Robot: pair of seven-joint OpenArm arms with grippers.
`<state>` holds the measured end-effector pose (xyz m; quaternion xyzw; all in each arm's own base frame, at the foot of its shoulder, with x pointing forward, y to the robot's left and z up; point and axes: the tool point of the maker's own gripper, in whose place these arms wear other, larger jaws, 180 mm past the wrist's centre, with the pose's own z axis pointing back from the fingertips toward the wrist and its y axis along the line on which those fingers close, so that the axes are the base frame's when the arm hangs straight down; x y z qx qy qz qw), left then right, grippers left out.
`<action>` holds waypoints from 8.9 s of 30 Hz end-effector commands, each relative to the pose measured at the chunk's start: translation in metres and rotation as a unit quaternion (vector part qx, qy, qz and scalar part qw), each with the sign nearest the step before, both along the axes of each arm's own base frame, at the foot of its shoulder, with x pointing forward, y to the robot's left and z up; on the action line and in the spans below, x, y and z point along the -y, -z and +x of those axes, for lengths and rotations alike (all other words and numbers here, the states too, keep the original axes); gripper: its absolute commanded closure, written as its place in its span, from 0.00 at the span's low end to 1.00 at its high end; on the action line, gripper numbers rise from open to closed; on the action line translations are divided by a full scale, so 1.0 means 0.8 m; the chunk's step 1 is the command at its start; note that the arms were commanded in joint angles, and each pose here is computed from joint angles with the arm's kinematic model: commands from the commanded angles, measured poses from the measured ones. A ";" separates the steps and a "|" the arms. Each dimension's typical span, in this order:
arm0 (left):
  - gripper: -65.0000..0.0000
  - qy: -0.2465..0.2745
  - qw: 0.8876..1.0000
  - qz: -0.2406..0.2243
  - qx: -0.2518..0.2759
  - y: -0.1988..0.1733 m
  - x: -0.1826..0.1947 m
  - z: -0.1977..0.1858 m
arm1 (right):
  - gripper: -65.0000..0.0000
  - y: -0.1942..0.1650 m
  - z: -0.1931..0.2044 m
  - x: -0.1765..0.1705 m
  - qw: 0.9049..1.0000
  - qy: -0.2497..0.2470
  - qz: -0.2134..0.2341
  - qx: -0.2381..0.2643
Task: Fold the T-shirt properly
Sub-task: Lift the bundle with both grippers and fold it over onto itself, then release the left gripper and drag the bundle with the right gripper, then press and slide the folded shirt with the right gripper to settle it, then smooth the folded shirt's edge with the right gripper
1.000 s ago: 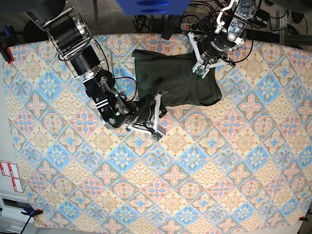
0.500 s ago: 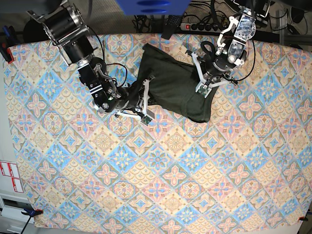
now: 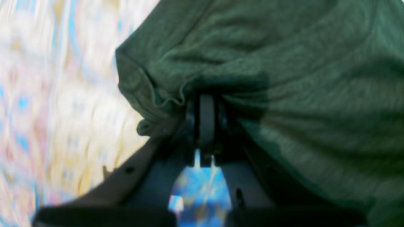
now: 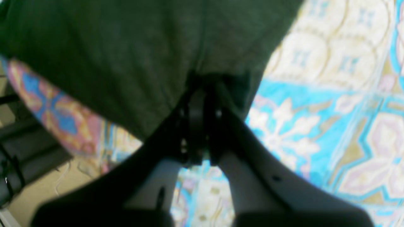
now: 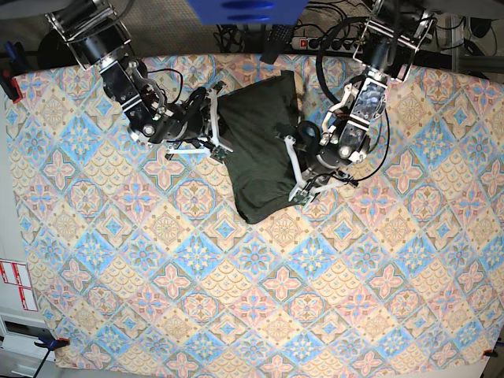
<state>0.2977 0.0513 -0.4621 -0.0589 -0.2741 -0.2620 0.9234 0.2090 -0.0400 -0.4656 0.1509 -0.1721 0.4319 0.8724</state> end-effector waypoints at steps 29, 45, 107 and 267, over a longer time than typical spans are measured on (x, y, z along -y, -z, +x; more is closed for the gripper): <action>1.00 -0.186 0.968 0.028 0.168 -0.117 -0.143 0.038 | 0.98 -0.093 0.008 -0.059 0.991 -0.029 0.088 0.092; 1.00 -0.235 0.952 -0.009 0.196 -0.157 -0.141 -0.010 | 0.98 -0.047 -0.001 -0.184 0.988 -0.110 0.104 0.022; 1.00 -0.225 0.957 -0.020 0.182 -0.150 -0.123 -0.025 | 0.98 -0.067 0.093 0.163 0.967 0.179 -0.067 0.168; 1.00 -0.213 0.963 -0.041 0.157 -0.136 -0.103 -0.041 | 0.98 -0.046 0.013 0.350 0.903 0.348 -0.138 0.213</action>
